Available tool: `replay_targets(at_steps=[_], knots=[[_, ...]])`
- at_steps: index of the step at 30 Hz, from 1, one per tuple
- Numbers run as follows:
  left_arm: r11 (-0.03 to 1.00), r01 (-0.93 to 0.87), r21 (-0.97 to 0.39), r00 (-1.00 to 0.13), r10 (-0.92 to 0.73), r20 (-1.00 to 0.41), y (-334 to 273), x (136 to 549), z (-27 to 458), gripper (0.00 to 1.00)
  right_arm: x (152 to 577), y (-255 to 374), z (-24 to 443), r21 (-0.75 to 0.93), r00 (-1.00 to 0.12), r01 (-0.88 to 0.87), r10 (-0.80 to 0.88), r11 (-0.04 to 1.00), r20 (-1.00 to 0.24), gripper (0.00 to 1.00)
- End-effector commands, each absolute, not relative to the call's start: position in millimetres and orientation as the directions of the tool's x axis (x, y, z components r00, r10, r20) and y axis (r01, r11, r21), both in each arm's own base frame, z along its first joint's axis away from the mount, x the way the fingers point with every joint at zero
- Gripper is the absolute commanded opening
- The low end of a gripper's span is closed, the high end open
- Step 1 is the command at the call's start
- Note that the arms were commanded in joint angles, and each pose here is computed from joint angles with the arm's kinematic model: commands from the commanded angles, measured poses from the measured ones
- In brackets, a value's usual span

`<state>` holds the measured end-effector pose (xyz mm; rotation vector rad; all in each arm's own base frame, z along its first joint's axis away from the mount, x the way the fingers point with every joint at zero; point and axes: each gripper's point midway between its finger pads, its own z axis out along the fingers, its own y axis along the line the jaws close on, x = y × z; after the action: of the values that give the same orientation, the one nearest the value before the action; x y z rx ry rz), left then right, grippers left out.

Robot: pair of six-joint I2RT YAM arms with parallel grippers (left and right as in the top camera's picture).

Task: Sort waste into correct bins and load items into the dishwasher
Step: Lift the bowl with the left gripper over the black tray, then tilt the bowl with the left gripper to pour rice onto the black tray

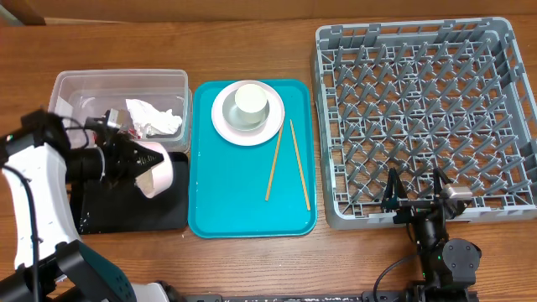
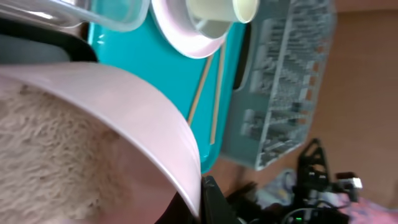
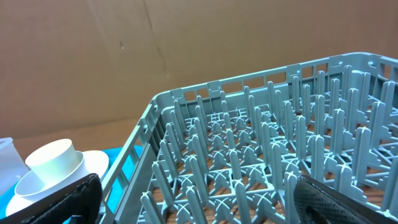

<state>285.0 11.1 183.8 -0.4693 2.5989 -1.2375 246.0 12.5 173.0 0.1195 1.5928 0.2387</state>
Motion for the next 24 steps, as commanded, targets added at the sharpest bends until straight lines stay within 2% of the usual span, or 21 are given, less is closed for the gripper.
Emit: replay_targets(at_steps=[1,8,24], knots=[[0.482,-0.066,-0.874,-0.88,-0.441,-0.177,19,287,205,0.04,246,12,171,0.218,-0.033,-0.07,0.216,0.973,-0.976,1.0],[0.381,-0.107,-0.918,-0.766,-0.62,-0.168,65,282,215,0.04,246,12,171,0.219,-0.033,-0.07,0.217,0.973,-0.976,1.0],[0.369,-0.051,-0.928,-0.75,-0.628,-0.208,67,282,224,0.04,246,12,171,0.218,-0.033,-0.07,0.216,0.973,-0.976,1.0]])
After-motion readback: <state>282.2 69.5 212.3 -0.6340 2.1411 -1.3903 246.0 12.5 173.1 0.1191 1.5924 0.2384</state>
